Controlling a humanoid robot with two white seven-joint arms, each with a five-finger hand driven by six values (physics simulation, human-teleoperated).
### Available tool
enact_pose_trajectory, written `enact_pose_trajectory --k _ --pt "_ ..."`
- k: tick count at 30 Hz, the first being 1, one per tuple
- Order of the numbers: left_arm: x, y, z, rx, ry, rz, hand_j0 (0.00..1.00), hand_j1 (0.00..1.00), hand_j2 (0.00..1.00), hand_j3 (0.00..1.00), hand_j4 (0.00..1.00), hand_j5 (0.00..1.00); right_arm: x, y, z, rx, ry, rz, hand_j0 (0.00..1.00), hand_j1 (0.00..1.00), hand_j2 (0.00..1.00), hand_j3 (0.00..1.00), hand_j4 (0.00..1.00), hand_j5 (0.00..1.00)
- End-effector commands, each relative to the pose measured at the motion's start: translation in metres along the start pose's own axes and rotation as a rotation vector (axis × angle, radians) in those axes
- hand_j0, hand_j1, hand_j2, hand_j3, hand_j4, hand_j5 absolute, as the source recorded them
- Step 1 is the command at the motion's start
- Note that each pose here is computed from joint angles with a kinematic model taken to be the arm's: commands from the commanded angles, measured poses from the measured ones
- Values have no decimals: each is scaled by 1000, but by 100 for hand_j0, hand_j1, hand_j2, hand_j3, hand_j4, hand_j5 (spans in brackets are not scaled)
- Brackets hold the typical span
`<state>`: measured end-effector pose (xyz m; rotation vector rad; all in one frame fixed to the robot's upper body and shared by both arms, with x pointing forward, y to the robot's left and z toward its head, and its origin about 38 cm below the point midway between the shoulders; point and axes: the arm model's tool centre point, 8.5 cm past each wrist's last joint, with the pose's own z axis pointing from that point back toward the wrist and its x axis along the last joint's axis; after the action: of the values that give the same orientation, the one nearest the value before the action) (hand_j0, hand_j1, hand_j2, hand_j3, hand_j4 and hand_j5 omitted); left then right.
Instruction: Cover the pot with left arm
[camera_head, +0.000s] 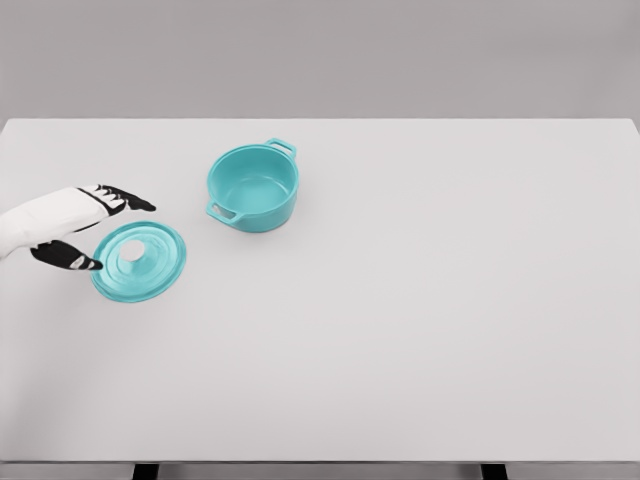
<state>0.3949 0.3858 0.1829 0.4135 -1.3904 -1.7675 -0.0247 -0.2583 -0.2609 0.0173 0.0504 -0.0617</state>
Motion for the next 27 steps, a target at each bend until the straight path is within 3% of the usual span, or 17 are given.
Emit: enact_pose_trajectory --k 1,14,27 --pt "2 4 1 6 -7 -5 88 88 88 88 88 88 0 0 0 0 1 0 100 100 100 100 100 100" --pt "-7 -7 2 -3 19 32 86 86 86 86 86 86 0 0 0 0 1 0 100 100 100 100 100 100" --pt "-4 -14 -1 -21 8 37 82 82 82 82 82 82 0 0 0 0 1 0 100 100 100 100 100 100"
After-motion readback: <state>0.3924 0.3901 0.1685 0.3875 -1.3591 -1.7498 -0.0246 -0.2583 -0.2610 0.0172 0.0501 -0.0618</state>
